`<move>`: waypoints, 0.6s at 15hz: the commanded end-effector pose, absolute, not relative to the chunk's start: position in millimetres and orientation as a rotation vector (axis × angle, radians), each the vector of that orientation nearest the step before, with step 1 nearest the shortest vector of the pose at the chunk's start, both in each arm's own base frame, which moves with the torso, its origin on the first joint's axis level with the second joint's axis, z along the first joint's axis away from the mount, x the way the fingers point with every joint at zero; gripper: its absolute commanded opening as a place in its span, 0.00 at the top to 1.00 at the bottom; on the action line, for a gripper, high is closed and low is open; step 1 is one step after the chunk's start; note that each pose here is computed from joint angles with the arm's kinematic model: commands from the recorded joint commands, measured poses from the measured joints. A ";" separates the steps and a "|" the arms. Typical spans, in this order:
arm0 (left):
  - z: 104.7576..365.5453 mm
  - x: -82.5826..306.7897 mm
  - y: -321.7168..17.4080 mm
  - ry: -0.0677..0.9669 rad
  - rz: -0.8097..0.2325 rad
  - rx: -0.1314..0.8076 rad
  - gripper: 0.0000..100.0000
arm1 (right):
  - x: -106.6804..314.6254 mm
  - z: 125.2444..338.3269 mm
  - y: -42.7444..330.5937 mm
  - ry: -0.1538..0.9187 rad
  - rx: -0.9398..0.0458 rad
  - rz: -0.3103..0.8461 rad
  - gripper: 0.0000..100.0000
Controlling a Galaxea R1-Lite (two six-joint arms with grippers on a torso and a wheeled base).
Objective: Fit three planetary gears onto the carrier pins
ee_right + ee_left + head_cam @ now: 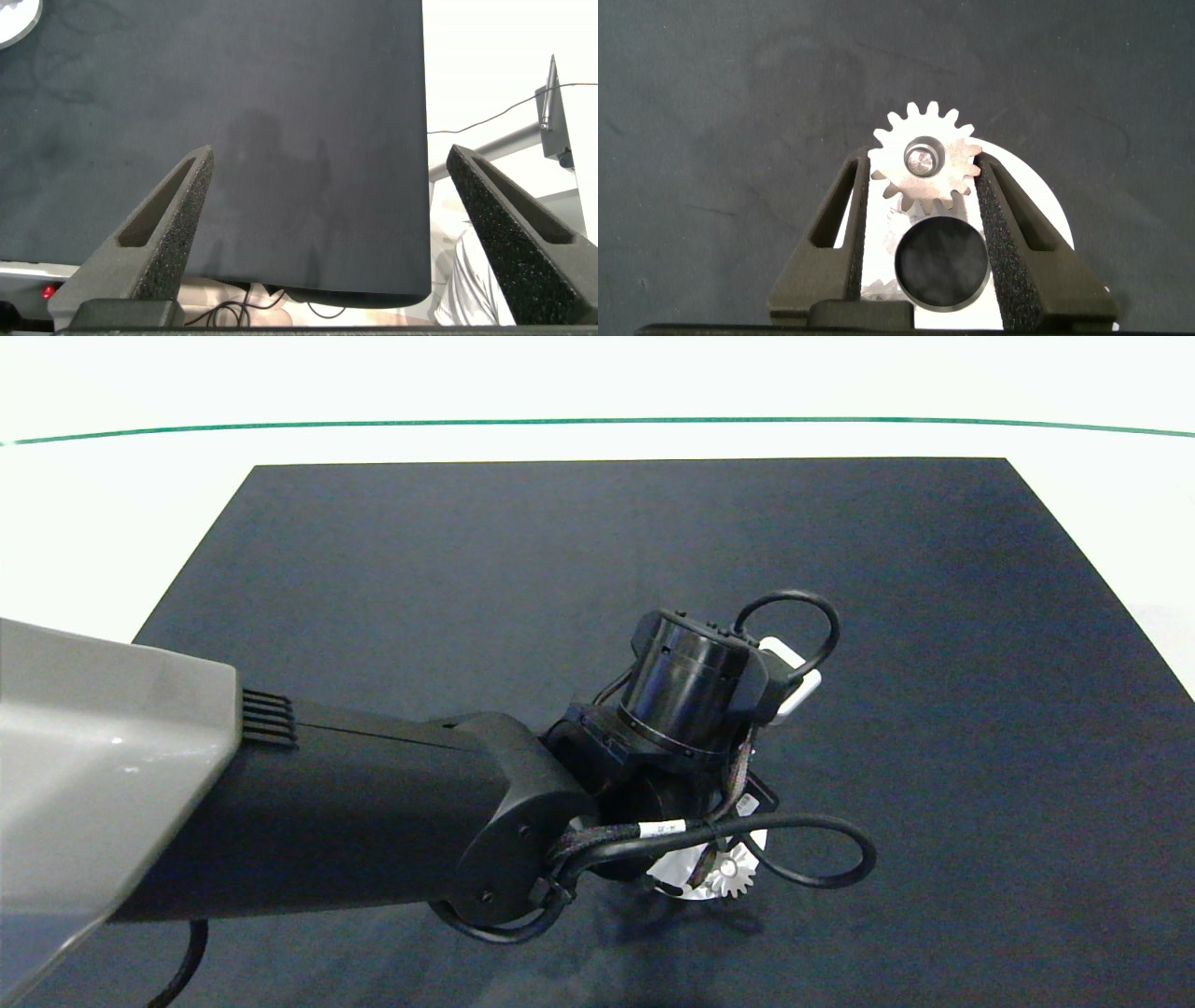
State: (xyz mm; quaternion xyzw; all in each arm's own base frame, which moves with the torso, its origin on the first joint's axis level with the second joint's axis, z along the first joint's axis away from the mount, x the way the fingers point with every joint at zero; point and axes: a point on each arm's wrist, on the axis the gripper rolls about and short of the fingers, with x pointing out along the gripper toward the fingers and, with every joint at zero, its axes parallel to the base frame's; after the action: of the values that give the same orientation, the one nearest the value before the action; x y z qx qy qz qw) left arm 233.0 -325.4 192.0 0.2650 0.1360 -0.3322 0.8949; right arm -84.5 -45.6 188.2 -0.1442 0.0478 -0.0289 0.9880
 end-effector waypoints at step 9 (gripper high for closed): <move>187.9 232.0 -324.5 0.291 -0.688 0.554 1.00 | -84.8 188.4 -45.9 0.098 -0.290 -0.061 0.00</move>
State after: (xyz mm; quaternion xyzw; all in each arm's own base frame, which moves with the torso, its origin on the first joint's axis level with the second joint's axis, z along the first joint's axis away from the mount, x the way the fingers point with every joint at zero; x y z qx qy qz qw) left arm 232.3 -323.8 187.9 0.2669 0.1411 -0.3314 0.8939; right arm -84.8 -45.7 188.6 -0.1432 0.0470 -0.0292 0.9881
